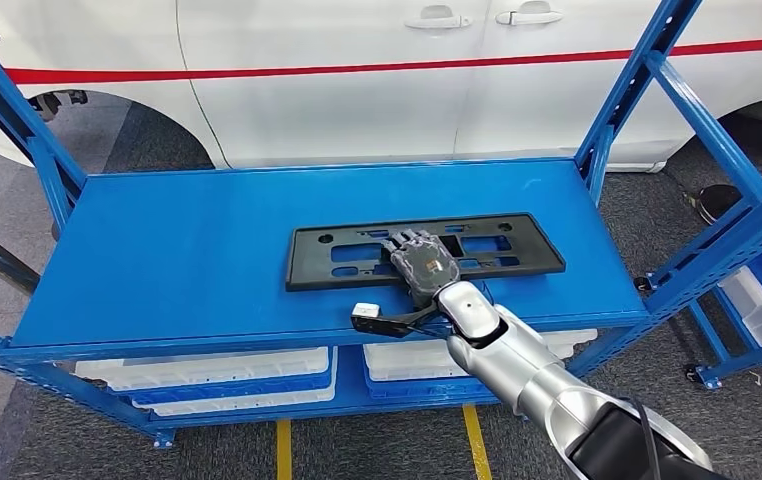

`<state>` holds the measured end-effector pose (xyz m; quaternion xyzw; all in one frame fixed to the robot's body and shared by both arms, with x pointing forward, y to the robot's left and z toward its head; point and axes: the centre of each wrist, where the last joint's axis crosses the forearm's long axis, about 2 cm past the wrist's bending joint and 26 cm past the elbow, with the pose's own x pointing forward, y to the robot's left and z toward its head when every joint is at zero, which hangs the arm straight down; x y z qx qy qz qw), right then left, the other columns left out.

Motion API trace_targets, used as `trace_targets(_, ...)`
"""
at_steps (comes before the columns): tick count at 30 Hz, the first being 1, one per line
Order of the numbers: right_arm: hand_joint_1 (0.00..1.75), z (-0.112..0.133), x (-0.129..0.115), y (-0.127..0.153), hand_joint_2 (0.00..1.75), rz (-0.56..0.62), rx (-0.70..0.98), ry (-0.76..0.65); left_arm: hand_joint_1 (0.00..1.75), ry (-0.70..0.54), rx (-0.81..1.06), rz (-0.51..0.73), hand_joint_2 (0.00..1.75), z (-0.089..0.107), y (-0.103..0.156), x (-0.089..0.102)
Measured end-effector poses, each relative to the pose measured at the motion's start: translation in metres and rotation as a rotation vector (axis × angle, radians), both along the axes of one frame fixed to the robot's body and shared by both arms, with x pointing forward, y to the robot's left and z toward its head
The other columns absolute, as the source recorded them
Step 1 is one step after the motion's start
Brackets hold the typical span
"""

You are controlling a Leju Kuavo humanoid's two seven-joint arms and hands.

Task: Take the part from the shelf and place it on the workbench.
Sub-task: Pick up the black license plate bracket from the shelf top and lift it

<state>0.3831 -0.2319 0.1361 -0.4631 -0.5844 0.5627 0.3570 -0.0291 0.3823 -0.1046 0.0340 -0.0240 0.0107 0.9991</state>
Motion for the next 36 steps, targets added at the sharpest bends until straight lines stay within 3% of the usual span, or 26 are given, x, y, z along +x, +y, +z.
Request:
trace_targets(7,1.75,-0.002,-0.002,-0.004,1.75,-0.018,0.019,0.012,0.00,-0.006,-0.005,0.002,0.00,0.000,-0.001,-0.001)
trace_targets(11,1.75,-0.002,-0.005,-0.003,1.75,-0.012,0.034,0.018,0.00,-0.016,-0.019,0.012,1.75,0.000,-0.002,-0.001)
trace_targets(25,1.75,0.004,-0.027,0.004,1.75,0.061,0.116,-0.008,0.00,-0.010,-0.052,0.054,1.75,-0.001,-0.005,-0.001)
trace_targets(36,1.75,0.054,-0.045,-0.009,1.75,0.238,0.190,-0.305,0.00,0.024,-0.010,0.020,1.75,0.000,0.000,-0.003)
